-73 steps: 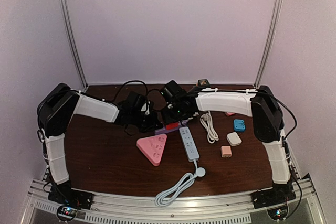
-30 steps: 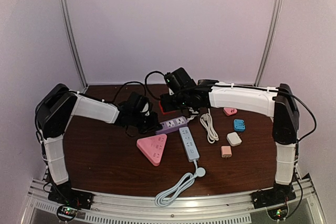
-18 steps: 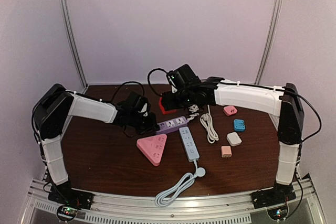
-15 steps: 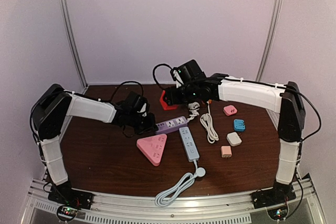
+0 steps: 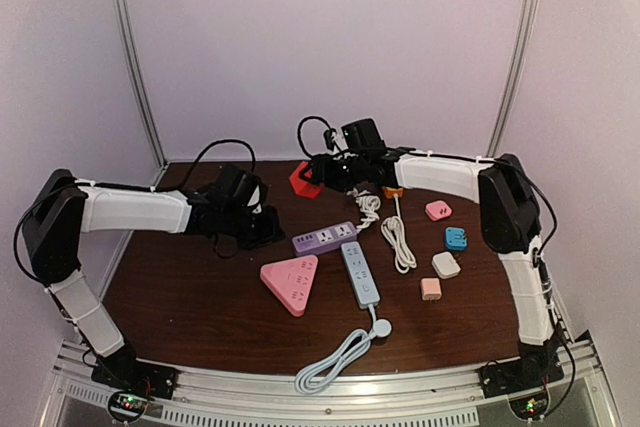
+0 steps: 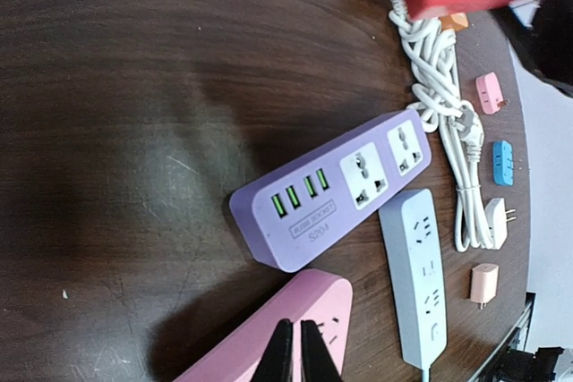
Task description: Pull the plug off the socket
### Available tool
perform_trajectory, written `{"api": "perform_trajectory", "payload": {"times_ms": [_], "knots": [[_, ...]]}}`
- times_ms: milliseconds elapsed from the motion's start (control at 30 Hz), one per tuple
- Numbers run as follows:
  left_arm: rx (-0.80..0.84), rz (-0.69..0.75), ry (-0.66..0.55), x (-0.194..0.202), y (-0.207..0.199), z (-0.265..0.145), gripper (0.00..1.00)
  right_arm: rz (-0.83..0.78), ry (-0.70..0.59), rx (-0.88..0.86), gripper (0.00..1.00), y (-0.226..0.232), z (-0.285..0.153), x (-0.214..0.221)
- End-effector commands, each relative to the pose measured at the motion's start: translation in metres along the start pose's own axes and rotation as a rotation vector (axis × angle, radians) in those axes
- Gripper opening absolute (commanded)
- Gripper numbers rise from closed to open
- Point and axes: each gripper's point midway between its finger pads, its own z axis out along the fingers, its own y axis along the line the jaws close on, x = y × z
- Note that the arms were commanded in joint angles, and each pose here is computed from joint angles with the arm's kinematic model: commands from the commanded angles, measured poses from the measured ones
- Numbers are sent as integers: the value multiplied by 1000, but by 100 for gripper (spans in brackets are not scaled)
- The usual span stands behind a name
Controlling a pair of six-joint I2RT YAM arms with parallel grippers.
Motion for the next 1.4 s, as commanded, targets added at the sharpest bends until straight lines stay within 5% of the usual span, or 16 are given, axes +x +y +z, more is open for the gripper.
{"api": "perform_trajectory", "payload": {"times_ms": [0,300,833,1167,1367], "knots": [[-3,19,-42,-5,-2,-16,6,73,-7,-147,26,5,32,-5],[17,53,-84,-23,-13,-34,7,198,44,-215,32,-22,85,9],[33,42,-117,-45,-12,-30,8,140,121,-79,99,-39,69,25],[52,38,-112,-57,-22,-15,8,-113,-1,267,100,-60,5,-28],[62,35,-127,-65,-29,-12,8,-196,-96,548,99,-114,-44,-72]]}}
